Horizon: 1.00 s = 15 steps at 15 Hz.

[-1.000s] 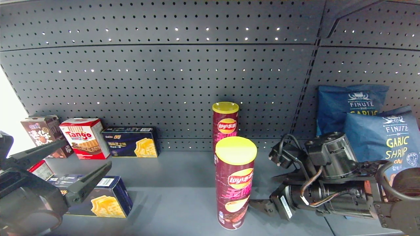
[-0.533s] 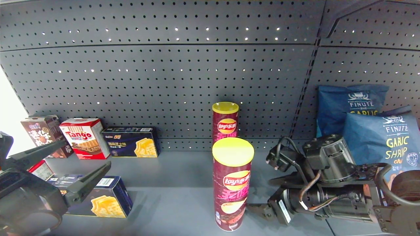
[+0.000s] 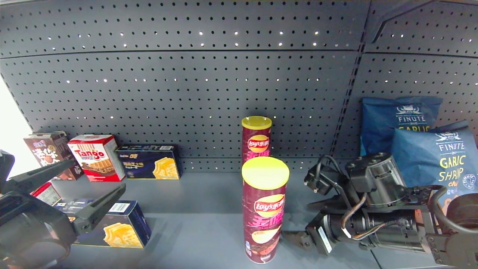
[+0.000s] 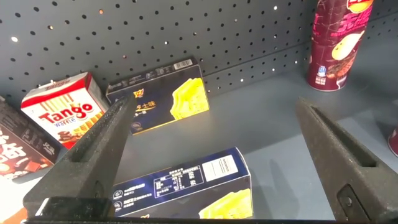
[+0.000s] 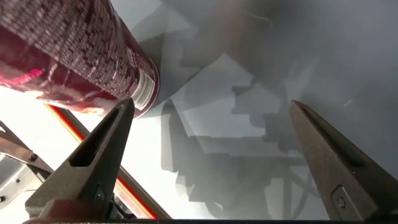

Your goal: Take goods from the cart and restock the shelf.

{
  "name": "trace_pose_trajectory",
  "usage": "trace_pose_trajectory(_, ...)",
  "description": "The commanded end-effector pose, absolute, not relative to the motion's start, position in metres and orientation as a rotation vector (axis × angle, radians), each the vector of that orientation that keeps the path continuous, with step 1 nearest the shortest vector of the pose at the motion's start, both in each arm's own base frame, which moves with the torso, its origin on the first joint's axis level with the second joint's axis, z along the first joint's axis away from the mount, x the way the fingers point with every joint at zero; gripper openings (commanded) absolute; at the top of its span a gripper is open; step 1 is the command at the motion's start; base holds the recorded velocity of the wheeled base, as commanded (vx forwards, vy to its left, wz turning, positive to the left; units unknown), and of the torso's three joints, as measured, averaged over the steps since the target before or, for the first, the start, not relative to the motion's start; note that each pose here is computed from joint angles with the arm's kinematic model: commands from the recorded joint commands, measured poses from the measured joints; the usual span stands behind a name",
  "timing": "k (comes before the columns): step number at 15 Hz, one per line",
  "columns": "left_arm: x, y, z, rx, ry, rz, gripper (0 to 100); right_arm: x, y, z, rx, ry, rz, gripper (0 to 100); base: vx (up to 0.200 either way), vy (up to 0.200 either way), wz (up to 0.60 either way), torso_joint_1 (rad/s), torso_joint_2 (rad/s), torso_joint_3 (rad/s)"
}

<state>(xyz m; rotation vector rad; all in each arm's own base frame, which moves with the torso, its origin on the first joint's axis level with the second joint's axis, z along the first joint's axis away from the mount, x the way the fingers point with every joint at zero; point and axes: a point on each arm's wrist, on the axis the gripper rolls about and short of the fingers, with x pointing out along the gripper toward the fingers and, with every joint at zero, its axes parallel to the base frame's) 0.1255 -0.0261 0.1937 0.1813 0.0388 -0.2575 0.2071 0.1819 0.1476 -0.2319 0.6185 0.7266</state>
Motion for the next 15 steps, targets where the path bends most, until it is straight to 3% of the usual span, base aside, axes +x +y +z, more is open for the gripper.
trace_pose_trajectory(1, 0.1255, -0.0261, 0.1937, 0.181, 0.039, -0.258, 100, 0.2085, 0.1831, 0.1477, -0.232, 0.617, 0.727, 100, 0.0, 0.0, 0.0, 0.0, 0.0, 0.0)
trace_pose_trajectory(15, 0.1248, -0.0258, 0.1917, 0.181, 0.045, -0.257, 100, 0.2078, 0.1887, 0.1432, -0.24, 0.623, 0.743, 100, 0.0, 0.0, 0.0, 0.0, 0.0, 0.0)
